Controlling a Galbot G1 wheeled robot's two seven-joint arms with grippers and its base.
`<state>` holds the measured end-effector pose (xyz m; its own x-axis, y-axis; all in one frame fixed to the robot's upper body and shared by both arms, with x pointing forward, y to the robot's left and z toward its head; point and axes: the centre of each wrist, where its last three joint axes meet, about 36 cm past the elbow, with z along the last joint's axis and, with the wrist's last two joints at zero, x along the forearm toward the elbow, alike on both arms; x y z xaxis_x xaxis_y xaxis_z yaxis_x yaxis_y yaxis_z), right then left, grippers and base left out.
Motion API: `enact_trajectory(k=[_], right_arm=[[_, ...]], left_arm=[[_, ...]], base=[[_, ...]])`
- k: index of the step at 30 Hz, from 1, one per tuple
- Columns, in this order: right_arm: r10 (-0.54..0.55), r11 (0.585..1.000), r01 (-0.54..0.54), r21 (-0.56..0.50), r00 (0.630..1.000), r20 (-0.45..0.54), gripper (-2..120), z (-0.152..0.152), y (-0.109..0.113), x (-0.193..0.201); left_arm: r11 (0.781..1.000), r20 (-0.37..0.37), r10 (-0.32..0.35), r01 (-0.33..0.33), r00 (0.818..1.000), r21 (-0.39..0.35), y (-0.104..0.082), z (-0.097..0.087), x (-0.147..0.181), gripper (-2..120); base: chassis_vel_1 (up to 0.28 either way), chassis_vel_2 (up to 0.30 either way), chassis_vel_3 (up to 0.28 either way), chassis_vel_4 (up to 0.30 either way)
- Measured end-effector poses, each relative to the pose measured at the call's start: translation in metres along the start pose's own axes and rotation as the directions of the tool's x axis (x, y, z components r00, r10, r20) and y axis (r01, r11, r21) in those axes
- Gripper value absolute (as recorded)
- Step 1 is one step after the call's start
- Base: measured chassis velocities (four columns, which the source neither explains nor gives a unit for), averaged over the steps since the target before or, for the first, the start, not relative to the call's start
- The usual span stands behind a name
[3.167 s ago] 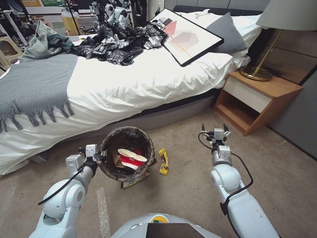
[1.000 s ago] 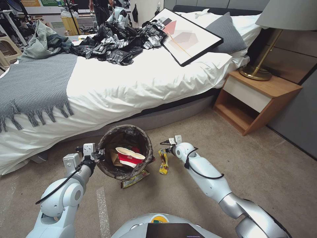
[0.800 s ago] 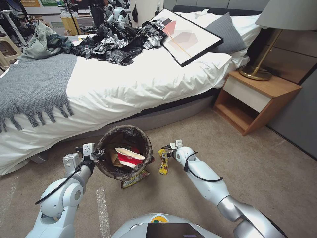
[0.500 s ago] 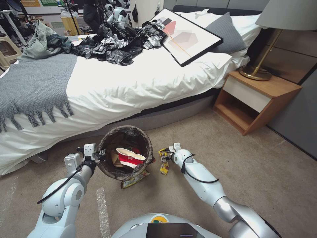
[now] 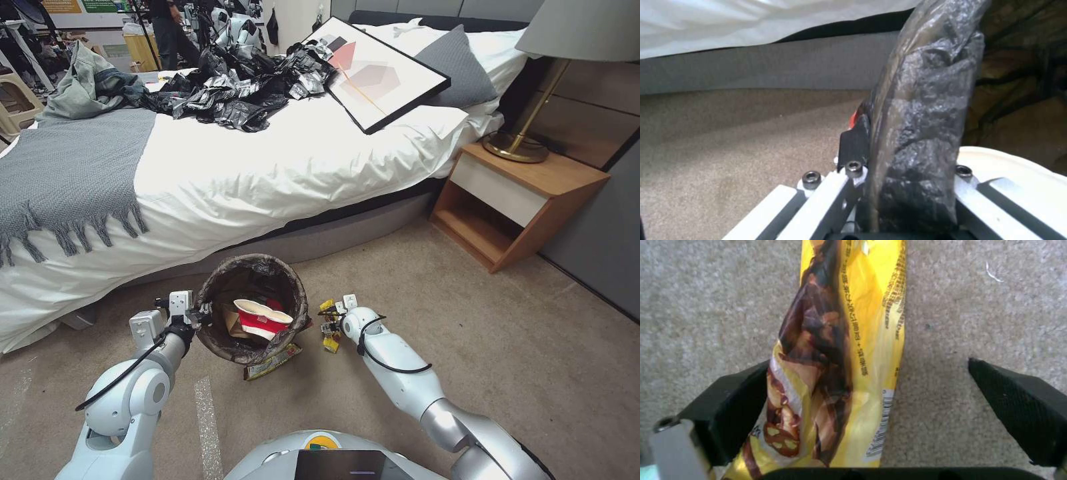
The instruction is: Pick up the trash bin, then pick up the garbage from the floor and place it into the trash bin.
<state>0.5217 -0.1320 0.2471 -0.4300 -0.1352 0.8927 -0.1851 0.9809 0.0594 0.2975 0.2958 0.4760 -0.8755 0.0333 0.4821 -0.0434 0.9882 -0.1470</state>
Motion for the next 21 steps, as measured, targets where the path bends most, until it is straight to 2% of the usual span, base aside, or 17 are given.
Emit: enact_trajectory(k=[2,4,6,7,12,13,15,17,18,20,21], right_arm=[[0.001,1.000,-0.001,0.001,1.000,-0.002,97,0.000,0.000,-0.001],[0.004,1.000,-0.004,0.002,1.000,-0.005,86,0.002,0.001,-0.002],[0.005,1.000,-0.005,0.002,1.000,-0.006,84,0.002,0.001,-0.002],[0.008,1.000,-0.008,0.002,1.000,-0.009,74,0.003,0.002,-0.003],[0.012,1.000,-0.012,0.007,1.000,-0.011,61,0.006,0.004,-0.004],[0.011,1.000,-0.011,0.009,1.000,-0.009,53,0.007,0.005,-0.003],[0.012,1.000,-0.012,0.009,1.000,-0.007,51,0.007,0.005,-0.002],[0.007,1.000,-0.007,0.016,1.000,0.007,37,0.007,0.004,0.003],[0.007,1.000,-0.007,0.016,1.000,0.007,37,0.007,0.004,0.003],[-0.005,1.000,0.005,0.010,1.000,0.027,25,0.002,0.004,0.012],[-0.005,1.000,0.005,0.010,1.000,0.027,25,0.002,0.004,0.012]], left_arm=[[1.000,0.000,0.001,-0.001,1.000,0.000,0.000,0.000,0.000,0],[1.000,-0.001,0.001,-0.001,1.000,0.001,0.000,0.000,0.000,0],[1.000,-0.001,0.001,-0.001,1.000,0.001,0.000,0.000,-0.001,0],[1.000,-0.002,0.000,0.000,1.000,0.001,0.000,0.001,-0.001,0],[1.000,-0.002,-0.002,0.002,1.000,0.000,0.001,0.000,-0.001,0],[1.000,-0.001,-0.003,0.003,1.000,-0.001,0.001,0.000,-0.001,0],[1.000,0.000,-0.003,0.003,1.000,-0.001,0.001,0.000,-0.001,0],[1.000,0.001,-0.004,0.004,1.000,-0.001,0.002,0.000,-0.001,0],[1.000,0.001,-0.004,0.004,1.000,-0.001,0.002,0.000,-0.001,0],[1.000,-0.001,-0.004,0.004,1.000,0.001,0.001,0.000,-0.002,0],[1.000,-0.001,-0.004,0.004,1.000,0.001,0.001,0.000,-0.002,0]], base=[[0.000,0.000,0.000,0.000],[0.000,0.000,0.000,0.000],[0.000,0.000,0.000,0.000],[0.000,0.000,0.000,0.000],[0.000,0.000,0.000,0.000],[0.000,0.000,0.000,0.000],[0.000,0.000,0.000,0.000],[0.000,0.000,0.000,0.000],[0.000,0.000,0.000,0.000],[0.000,0.000,0.000,0.000],[0.000,0.000,0.000,0.000]])
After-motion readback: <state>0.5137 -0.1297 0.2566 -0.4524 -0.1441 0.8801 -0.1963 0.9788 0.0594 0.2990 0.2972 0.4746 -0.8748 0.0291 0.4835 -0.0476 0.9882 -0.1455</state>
